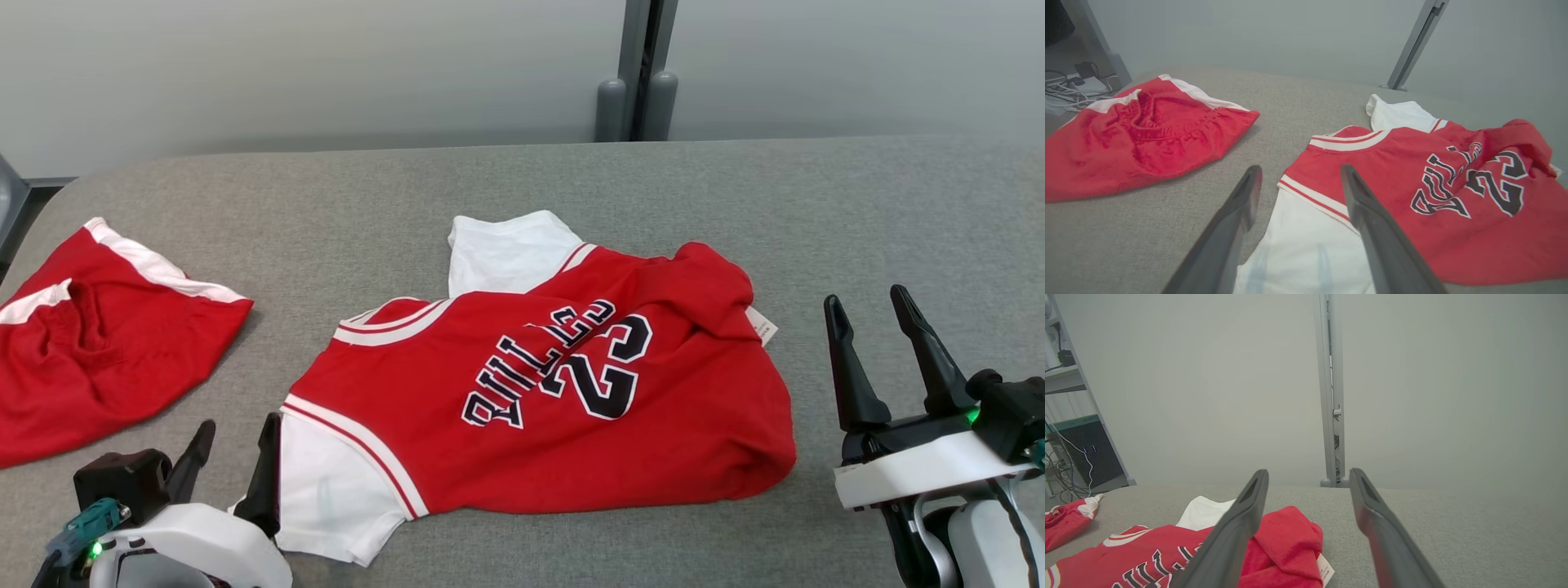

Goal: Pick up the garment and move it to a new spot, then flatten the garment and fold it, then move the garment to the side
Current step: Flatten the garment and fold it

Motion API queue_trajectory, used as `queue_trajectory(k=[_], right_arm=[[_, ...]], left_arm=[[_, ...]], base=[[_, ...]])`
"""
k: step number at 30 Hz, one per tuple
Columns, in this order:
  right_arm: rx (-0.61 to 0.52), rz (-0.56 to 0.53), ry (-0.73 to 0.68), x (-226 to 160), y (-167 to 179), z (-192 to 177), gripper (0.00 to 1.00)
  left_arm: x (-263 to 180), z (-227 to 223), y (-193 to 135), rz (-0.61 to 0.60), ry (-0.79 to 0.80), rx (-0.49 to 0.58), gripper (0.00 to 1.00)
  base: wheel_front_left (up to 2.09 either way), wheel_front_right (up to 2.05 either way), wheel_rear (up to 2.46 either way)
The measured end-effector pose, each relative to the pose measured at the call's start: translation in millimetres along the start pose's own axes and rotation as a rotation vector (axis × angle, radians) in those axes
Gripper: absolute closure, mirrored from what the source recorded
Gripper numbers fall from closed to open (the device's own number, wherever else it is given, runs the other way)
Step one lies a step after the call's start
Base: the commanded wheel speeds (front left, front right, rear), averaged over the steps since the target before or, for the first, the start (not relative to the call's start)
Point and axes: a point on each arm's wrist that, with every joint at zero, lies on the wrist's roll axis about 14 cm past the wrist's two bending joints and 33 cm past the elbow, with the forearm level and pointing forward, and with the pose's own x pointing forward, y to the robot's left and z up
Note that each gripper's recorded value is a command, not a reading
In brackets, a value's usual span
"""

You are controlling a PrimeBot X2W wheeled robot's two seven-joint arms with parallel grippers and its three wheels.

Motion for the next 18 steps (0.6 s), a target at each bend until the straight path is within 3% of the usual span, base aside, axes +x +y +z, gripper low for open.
queue_trajectory(k=[8,18], right_arm=[[-0.01,-0.032,-0.036,-6.7,-9.9,13.8,0.0],[-0.008,-0.099,-0.022,-22.7,-27.9,10.6,0.0]], left_arm=[[11.9,52.3,-30.8,-0.097,-0.279,0.007,0.0],[22.0,42.0,-50.4,-0.154,-0.284,0.001,0.0]], base=[[0.0,0.0,0.0],[0.0,0.0,0.0]])
